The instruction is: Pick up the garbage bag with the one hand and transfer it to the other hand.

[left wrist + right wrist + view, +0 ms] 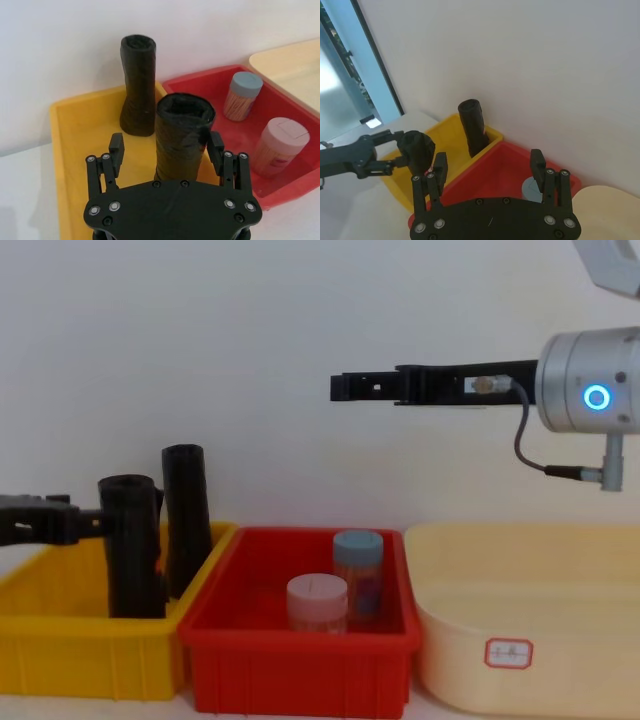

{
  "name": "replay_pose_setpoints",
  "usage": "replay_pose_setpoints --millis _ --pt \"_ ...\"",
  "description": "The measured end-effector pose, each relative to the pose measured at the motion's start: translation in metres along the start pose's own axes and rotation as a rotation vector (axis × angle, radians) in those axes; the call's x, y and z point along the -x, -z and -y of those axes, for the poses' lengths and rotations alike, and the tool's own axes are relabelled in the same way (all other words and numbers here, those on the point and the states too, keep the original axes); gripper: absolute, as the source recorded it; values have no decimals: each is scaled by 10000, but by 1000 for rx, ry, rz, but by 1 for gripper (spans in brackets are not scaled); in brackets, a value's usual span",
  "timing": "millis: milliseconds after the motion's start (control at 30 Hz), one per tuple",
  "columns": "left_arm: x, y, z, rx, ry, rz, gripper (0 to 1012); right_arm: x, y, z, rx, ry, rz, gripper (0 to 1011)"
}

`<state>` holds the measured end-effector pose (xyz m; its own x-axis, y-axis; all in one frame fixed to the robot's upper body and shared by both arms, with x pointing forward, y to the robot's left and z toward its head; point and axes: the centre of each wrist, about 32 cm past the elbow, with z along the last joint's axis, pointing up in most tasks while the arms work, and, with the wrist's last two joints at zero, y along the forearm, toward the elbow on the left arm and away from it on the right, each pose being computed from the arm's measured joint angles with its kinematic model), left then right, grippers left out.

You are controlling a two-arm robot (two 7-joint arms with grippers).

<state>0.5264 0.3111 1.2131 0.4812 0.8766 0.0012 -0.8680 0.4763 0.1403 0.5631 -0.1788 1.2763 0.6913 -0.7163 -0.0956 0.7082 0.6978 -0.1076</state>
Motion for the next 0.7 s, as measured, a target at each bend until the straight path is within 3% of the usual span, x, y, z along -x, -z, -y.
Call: replay_pose_setpoints --millis 333,700 --pt "-3 90 185 -17 -2 13 1001 -11 5 -17 -8 -7 -3 1004" --pt "33 105 376 -2 26 15 1001 -29 10 4 -20 -6 -8 1004"
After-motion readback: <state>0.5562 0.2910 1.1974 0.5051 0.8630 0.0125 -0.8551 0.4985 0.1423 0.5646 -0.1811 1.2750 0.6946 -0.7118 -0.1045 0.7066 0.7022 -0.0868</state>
